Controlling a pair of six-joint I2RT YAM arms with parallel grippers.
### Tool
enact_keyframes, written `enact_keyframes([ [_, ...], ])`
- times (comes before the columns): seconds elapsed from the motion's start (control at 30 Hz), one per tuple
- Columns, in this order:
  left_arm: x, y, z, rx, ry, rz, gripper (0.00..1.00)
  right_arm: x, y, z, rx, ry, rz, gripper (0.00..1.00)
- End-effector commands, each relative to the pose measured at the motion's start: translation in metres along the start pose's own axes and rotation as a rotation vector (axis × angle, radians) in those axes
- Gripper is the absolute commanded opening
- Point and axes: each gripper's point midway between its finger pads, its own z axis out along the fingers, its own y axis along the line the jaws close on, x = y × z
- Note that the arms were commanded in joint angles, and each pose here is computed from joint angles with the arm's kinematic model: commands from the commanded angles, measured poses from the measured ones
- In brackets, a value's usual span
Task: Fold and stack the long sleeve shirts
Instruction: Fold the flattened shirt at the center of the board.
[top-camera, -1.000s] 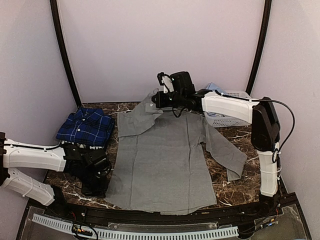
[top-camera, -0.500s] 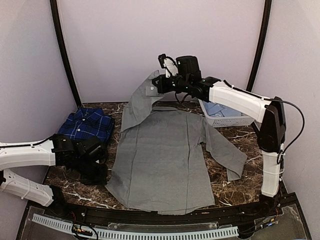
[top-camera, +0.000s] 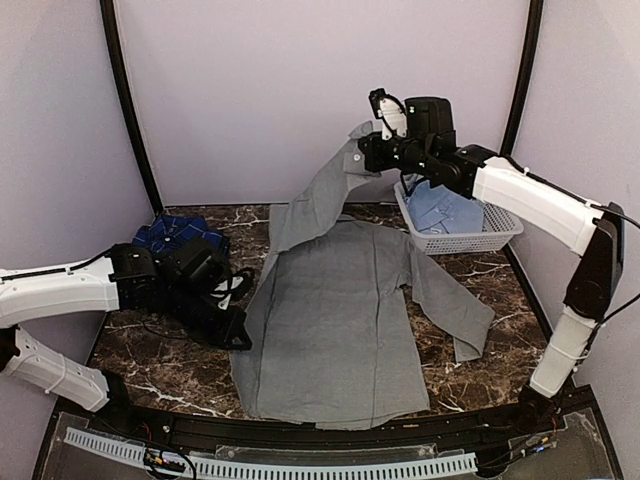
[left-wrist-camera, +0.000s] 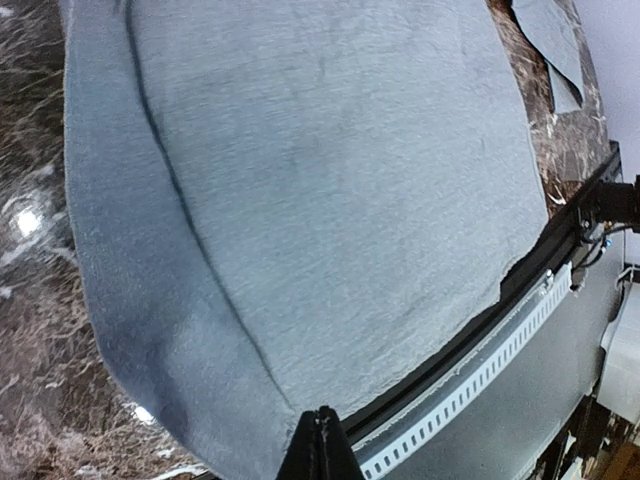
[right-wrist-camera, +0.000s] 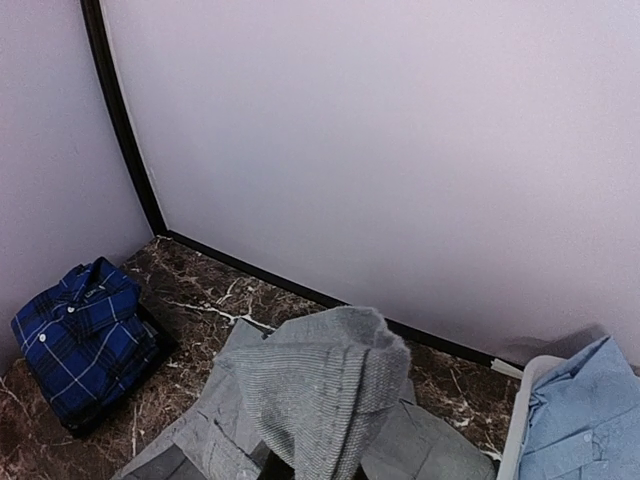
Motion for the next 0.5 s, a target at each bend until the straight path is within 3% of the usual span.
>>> enact_keyframes([
  [0.0,-0.001,-0.037,0.003,0.145,0.057,0.153,0.0,0.004,-0.017,-0.02,0.077,-0.006,-0.01,0.0],
  [0.23,-0.001,-0.055,0.023,0.193,0.12,0.206,0.0,0.015,-0.036,-0.044,0.153,0.001,0.008,0.0],
  [0.47,-0.02,-0.073,0.018,0.212,0.076,0.179,0.02,0.028,-0.055,-0.05,0.209,0.032,0.013,0.0],
])
